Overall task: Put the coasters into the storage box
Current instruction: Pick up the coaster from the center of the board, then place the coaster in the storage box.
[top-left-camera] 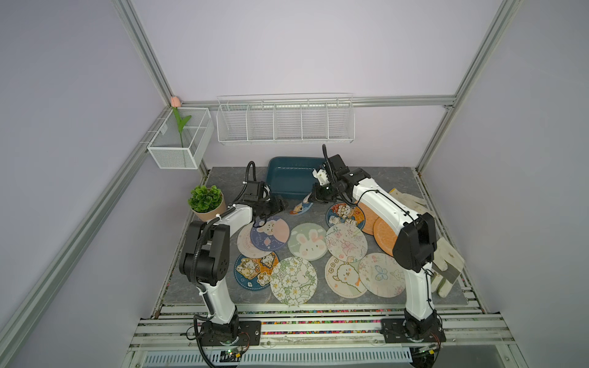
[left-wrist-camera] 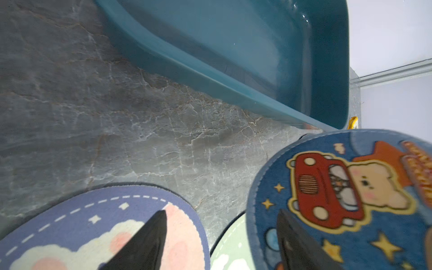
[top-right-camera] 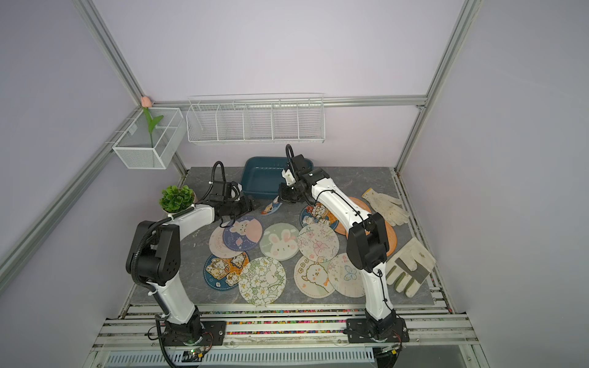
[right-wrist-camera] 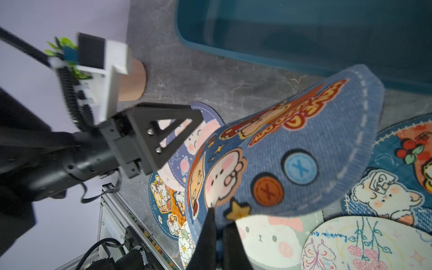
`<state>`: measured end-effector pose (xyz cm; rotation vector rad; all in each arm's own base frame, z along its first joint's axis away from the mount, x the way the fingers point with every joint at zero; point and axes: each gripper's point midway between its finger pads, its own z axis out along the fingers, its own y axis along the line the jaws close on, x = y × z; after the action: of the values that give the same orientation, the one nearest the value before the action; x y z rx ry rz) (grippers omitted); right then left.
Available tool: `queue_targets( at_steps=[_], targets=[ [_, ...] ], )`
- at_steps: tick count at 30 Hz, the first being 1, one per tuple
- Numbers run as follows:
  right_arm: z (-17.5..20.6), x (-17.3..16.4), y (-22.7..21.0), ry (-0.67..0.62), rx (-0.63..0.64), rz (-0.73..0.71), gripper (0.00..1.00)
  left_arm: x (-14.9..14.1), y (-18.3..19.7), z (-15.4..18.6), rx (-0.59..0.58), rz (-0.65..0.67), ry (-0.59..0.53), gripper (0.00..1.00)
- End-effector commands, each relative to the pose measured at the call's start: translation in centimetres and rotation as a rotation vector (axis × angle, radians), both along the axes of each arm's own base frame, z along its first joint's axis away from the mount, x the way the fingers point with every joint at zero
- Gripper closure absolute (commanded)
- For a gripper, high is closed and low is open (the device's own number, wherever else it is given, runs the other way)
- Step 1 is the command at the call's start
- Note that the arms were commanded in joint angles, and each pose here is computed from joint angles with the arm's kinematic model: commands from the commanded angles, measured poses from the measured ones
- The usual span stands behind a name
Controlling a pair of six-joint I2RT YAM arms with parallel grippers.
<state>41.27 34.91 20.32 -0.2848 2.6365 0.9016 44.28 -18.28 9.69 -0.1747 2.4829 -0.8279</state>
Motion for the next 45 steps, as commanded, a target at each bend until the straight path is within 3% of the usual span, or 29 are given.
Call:
queue_targets(
  at_steps=[1, 10, 28, 38, 45],
  targets=[
    [1.7, 0.1, 1.3, -0.034, 0.03, 0.058, 0.93, -0.4, 0.4, 0.8, -0.01, 0.012, -0.018, 0.24],
    [3.4, 4.6, 4.2, -0.137, 0.106, 0.07, 0.93, -1.3, 1.1, 0.8, -0.004, 0.022, -0.021, 0.21],
    [0.4, 14.8, 5.0, -0.33, 0.29, -0.015, 0.93, -2.2, 2.1, 0.5, 0.016, 0.035, -0.011, 0.18],
    [-8.6, 17.2, -0.4, -0.181, 0.11, -0.145, 0.93, -1.6, 2.1, 0.3, 0.022, 0.031, -0.01, 0.17],
    [-11.7, 17.2, -4.2, -0.107, -0.023, -0.218, 0.93, -1.4, 2.0, 0.1, 0.021, 0.034, -0.003, 0.17]
  ],
)
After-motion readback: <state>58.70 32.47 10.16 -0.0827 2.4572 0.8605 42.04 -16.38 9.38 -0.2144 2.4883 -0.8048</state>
